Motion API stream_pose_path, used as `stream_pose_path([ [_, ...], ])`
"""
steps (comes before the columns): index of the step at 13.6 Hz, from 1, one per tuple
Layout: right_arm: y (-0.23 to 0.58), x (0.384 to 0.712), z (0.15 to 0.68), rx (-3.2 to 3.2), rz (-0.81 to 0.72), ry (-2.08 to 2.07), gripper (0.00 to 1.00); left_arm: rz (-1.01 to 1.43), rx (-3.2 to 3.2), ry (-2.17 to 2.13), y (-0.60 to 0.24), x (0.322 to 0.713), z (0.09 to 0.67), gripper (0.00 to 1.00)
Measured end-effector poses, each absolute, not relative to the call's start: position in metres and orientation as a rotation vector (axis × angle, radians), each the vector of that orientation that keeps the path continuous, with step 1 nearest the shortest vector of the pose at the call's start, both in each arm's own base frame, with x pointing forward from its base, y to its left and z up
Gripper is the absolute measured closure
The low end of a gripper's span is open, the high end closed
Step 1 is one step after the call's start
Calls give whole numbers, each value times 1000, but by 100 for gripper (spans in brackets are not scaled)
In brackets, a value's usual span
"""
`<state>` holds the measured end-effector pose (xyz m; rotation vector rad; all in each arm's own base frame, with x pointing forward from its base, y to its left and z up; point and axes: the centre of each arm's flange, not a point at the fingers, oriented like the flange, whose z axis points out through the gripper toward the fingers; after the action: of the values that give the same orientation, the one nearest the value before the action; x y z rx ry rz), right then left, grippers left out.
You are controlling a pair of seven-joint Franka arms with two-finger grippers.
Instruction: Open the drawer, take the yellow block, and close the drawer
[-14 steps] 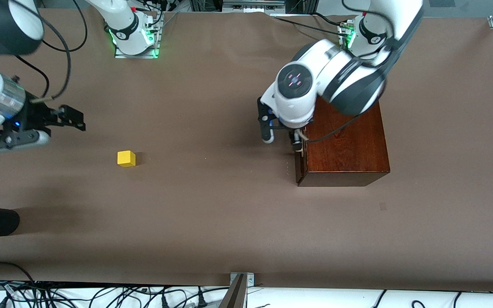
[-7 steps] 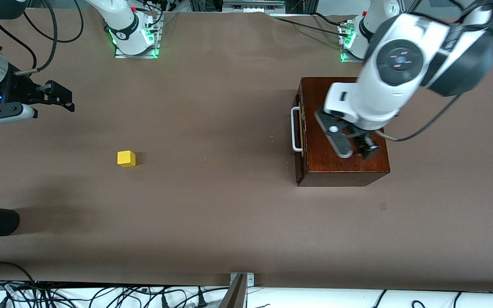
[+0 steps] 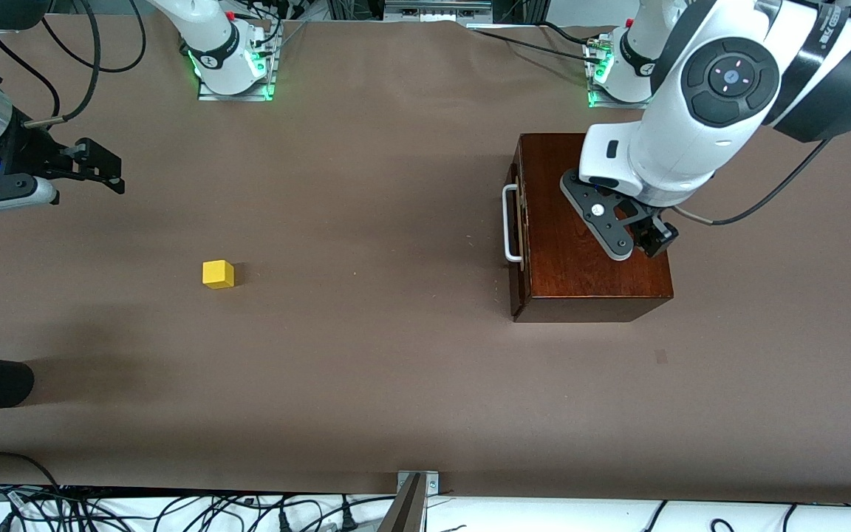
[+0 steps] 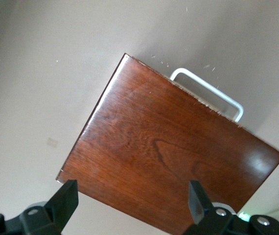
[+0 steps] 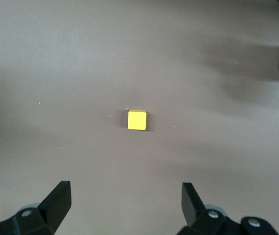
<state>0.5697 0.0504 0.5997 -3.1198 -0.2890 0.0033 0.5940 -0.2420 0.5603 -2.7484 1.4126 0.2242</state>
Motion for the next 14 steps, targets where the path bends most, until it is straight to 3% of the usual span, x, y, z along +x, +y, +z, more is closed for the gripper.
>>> stream_pose_path([
  [9,48,570,600,-3122,3,-284,0,63,-3060,511,-63,608,601,0],
  [14,48,570,600,-3122,4,-283,0,-3,-3087,161,-35,595,590,0],
])
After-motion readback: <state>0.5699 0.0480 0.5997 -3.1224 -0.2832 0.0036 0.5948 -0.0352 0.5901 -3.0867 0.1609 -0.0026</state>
